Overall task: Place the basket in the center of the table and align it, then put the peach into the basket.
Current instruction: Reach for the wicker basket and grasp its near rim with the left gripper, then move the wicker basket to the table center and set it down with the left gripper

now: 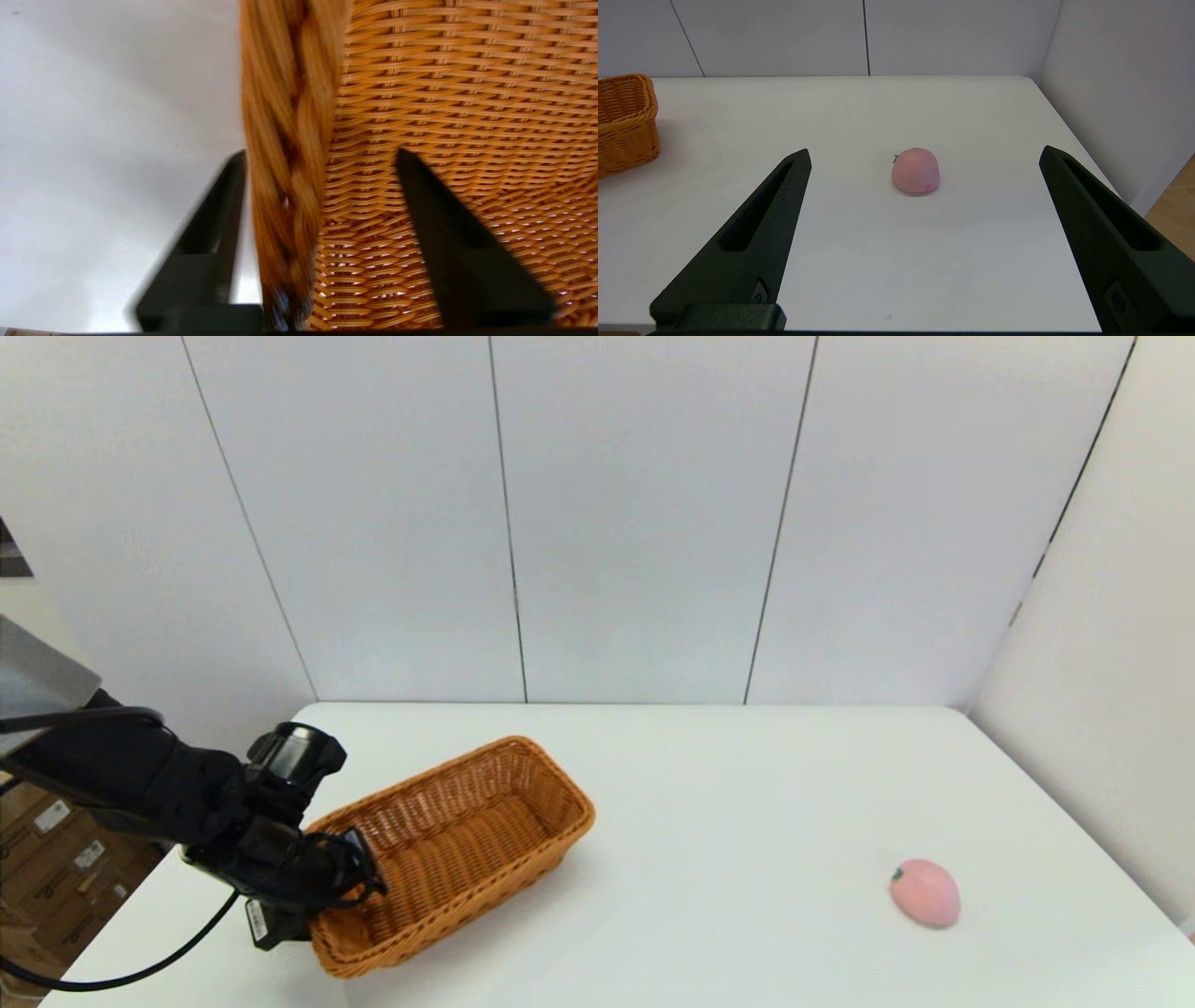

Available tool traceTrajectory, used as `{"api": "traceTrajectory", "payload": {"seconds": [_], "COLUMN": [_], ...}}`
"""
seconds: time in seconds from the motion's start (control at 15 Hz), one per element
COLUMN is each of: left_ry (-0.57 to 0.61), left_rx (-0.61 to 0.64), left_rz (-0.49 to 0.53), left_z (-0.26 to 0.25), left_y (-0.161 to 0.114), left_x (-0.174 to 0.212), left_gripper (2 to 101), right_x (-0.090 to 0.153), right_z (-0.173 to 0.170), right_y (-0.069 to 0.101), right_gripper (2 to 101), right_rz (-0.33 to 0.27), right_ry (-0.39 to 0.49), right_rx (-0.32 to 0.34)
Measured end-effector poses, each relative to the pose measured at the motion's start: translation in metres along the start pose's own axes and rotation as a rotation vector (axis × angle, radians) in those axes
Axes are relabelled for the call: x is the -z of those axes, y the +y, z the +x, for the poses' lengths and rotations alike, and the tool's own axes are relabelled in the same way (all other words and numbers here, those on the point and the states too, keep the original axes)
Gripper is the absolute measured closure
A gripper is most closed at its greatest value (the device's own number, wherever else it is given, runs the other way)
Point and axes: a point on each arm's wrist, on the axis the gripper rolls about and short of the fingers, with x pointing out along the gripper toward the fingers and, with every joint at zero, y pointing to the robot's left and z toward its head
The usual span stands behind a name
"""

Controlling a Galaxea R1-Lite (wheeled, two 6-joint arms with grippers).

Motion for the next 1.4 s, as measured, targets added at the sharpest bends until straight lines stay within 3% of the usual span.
{"api": "traceTrajectory", "payload": {"seconds": [0.13, 0.2, 0.27, 0.47, 0.67, 1.0, 1.4], "left_ry": [0.000, 0.001, 0.004, -0.007, -0.039, 0.000, 0.080], "left_rx": [0.004, 0.003, 0.005, 0.019, 0.111, 0.400, 0.439], "left_rz": [0.000, 0.002, 0.005, 0.008, 0.055, 0.250, 0.440], "left_z": [0.001, 0.002, 0.002, 0.000, -0.017, -0.065, -0.052], "left_y": [0.000, 0.000, 0.000, -0.001, -0.014, -0.062, -0.107], "left_x": [0.000, 0.000, 0.000, 0.000, 0.004, 0.033, 0.075], "left_gripper": [57.1, 67.9, 88.9, 89.0, 89.1, 89.2, 89.2], "right_x": [0.000, 0.000, 0.000, 0.000, 0.000, 0.000, 0.000], "right_z": [0.000, 0.000, 0.000, 0.000, 0.000, 0.000, 0.000], "right_y": [0.000, 0.000, 0.000, 0.000, 0.000, 0.000, 0.000], "right_gripper": [5.2, 5.2, 5.2, 5.2, 5.2, 5.2, 5.2], "right_rz": [0.000, 0.000, 0.000, 0.000, 0.000, 0.000, 0.000], "right_ry": [-0.001, -0.001, 0.000, -0.001, 0.000, 0.000, -0.001], "right_rx": [0.000, 0.000, 0.000, 0.000, 0.000, 0.000, 0.000]}}
